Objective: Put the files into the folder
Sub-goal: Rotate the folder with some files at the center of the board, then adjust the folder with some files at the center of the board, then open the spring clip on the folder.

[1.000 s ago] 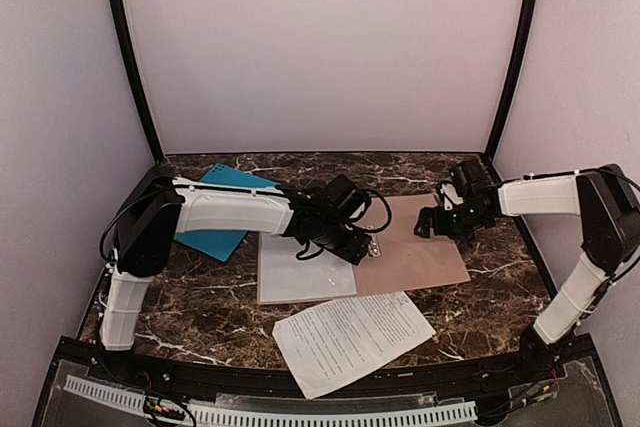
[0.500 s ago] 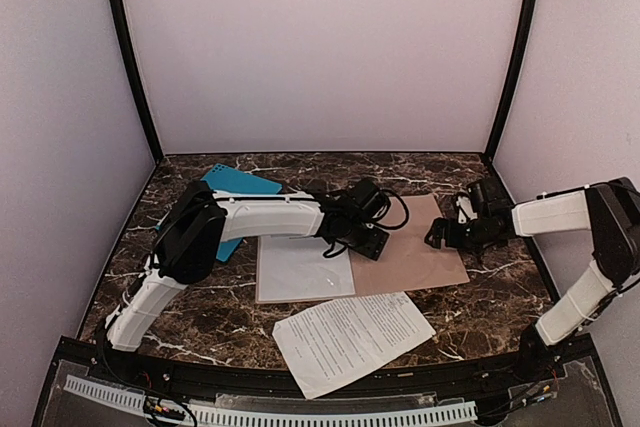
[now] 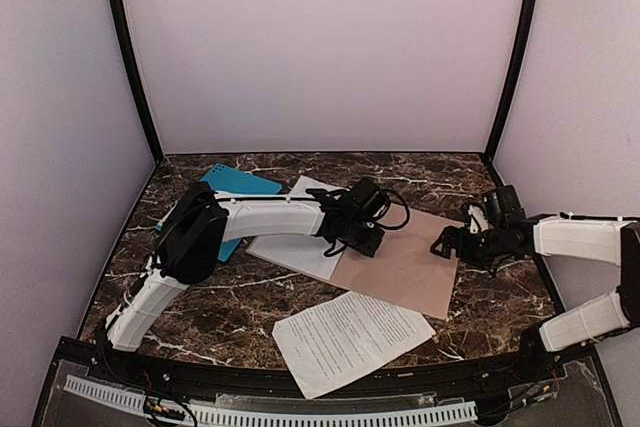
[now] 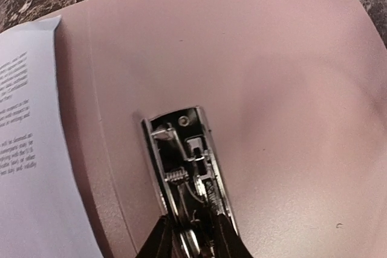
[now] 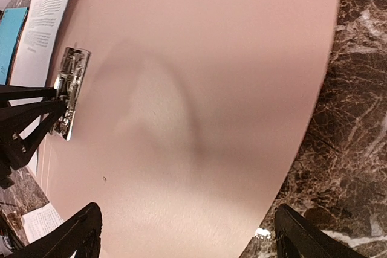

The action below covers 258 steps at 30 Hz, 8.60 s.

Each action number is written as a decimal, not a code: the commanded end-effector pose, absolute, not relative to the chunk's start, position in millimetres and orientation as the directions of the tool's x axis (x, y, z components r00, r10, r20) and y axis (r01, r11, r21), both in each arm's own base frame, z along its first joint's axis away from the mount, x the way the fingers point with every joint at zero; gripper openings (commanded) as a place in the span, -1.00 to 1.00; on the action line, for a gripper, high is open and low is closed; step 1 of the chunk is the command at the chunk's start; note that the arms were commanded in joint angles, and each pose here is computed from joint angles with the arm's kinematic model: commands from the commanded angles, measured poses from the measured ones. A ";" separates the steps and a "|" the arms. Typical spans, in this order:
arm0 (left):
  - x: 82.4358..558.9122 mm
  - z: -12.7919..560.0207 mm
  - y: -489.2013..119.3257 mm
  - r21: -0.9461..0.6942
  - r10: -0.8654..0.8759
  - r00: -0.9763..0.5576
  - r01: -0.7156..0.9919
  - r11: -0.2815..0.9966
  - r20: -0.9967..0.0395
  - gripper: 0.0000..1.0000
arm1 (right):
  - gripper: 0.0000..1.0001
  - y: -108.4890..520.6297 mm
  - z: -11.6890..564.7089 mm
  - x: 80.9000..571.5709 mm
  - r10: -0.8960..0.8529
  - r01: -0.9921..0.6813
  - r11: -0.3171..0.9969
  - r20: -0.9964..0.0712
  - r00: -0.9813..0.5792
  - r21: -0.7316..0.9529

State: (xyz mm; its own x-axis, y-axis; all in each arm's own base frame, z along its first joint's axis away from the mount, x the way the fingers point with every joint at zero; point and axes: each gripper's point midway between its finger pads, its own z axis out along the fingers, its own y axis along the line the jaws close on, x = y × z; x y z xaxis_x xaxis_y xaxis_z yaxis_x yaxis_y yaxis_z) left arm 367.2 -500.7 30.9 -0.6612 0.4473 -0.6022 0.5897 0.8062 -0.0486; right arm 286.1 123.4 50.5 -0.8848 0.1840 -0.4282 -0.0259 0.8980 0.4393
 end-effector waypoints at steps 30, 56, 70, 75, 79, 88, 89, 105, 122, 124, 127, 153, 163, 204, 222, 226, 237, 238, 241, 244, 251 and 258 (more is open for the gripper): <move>303.4 21.4 -478.8 0.106 0.911 0.075 0.994 -0.034 -0.407 -0.90 | 0.87 144.2 95.3 282.8 0.118 -0.165 0.851 -0.487 -0.865 0.498; 300.4 123.9 -426.9 -0.048 0.548 -0.316 0.894 0.446 -0.774 0.59 | 0.61 242.2 92.0 283.3 -0.347 -0.675 0.645 -0.649 -0.677 0.358; 273.2 106.3 -383.2 -0.316 0.378 -0.587 0.755 0.574 -0.716 0.55 | 0.16 296.6 37.9 274.6 -0.689 -0.857 0.461 -0.516 -0.509 0.230; 269.6 99.6 -380.6 -0.326 0.386 -0.603 0.748 0.579 -0.698 0.54 | 0.09 299.4 18.6 264.0 -0.750 -0.873 0.441 -0.449 -0.486 0.209; 269.3 95.0 -378.9 -0.324 0.392 -0.609 0.743 0.585 -0.690 0.53 | 0.02 295.3 9.8 259.8 -0.759 -0.868 0.455 -0.423 -0.495 0.198; 277.5 87.9 -373.5 -0.377 0.321 -0.696 0.651 0.659 -0.642 0.50 | -0.26 301.2 2.4 258.7 -0.774 -0.876 0.467 -0.423 -0.472 0.124; 277.8 89.0 -373.4 -0.391 0.307 -0.706 0.640 0.661 -0.638 0.49 | -0.29 303.4 1.6 258.8 -0.776 -0.877 0.465 -0.423 -0.468 0.117; 283.5 87.6 -369.3 -0.411 0.266 -0.743 0.589 0.696 -0.614 0.47 | 0.03 315.3 32.5 266.0 -0.730 -0.874 0.477 -0.511 -0.454 0.094; 280.1 84.5 -369.9 -0.414 0.283 -0.744 0.598 0.686 -0.605 0.45 | 0.15 299.6 9.5 261.5 -0.765 -0.882 0.465 -0.466 -0.445 0.078; 279.8 84.0 -369.7 -0.416 0.284 -0.745 0.598 0.686 -0.603 0.45 | 0.07 299.0 8.6 261.2 -0.768 -0.882 0.465 -0.460 -0.446 0.078; 279.6 83.9 -369.5 -0.414 0.285 -0.745 0.597 0.687 -0.603 0.45 | -0.02 296.1 5.8 258.8 -0.780 -0.883 0.465 -0.440 -0.445 0.067; 286.9 74.7 -377.1 -0.529 0.185 -0.825 0.497 0.688 -0.534 0.21 | -0.29 304.9 2.9 250.1 -0.802 -0.893 0.449 -0.431 -0.414 0.022; 297.9 59.3 -421.7 -0.623 0.194 -0.846 0.503 0.600 -0.496 -0.12 | -0.14 290.5 11.6 248.6 -0.760 -0.871 0.487 -0.462 -0.458 0.063; 280.5 37.2 -441.7 -0.745 0.152 -0.940 0.335 0.577 -0.305 -0.65 | -0.29 286.6 2.5 249.3 -0.763 -0.860 0.504 -0.425 -0.487 0.081; 284.5 33.3 -447.6 -0.807 0.082 -0.969 0.240 0.539 -0.234 -0.63 | -0.30 286.2 0.9 249.5 -0.766 -0.860 0.504 -0.419 -0.487 0.079; 284.3 27.9 -447.2 -0.807 0.078 -0.972 0.226 0.545 -0.220 -0.65 | -0.30 286.2 0.7 250.1 -0.766 -0.860 0.504 -0.419 -0.487 0.078; 280.7 12.6 -441.2 -0.800 0.065 -0.979 0.194 0.568 -0.191 -0.85 | -0.31 286.1 -0.4 250.0 -0.768 -0.860 0.504 -0.414 -0.488 0.078; 279.9 10.8 -440.2 -0.798 0.065 -0.980 0.192 0.572 -0.189 -0.88 | -0.31 285.7 -0.8 250.1 -0.769 -0.860 0.504 -0.413 -0.488 0.078; 277.6 5.1 -436.0 -0.787 0.065 -0.981 0.185 0.588 -0.182 -0.96 | -0.31 285.4 -1.4 249.6 -0.770 -0.860 0.504 -0.411 -0.488 0.077; 275.5 -3.6 -429.3 -0.769 0.056 -0.984 0.168 0.617 -0.170 -0.98 | -0.31 286.1 -1.7 248.5 -0.771 -0.861 0.502 -0.410 -0.487 0.080; 266.3 -27.8 -413.3 -0.684 0.050 -0.990 0.127 0.719 -0.130 -0.99 | -0.31 287.1 -5.0 247.2 -0.781 -0.863 0.502 -0.397 -0.483 0.062; 253.3 -49.0 -398.0 -0.618 0.044 -0.998 0.061 0.784 -0.044 -0.99 | -0.31 285.0 -8.3 247.2 -0.795 -0.863 0.503 -0.374 -0.477 0.032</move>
State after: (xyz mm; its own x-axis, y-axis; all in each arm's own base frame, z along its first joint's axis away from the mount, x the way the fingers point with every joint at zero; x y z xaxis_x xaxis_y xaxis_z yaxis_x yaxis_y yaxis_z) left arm 292.2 -441.1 20.6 -0.9757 0.0189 -0.2185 0.1879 0.5860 -0.7882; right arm 259.0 303.2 20.2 -0.4373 -0.7526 -0.4923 -0.8764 0.4795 0.0453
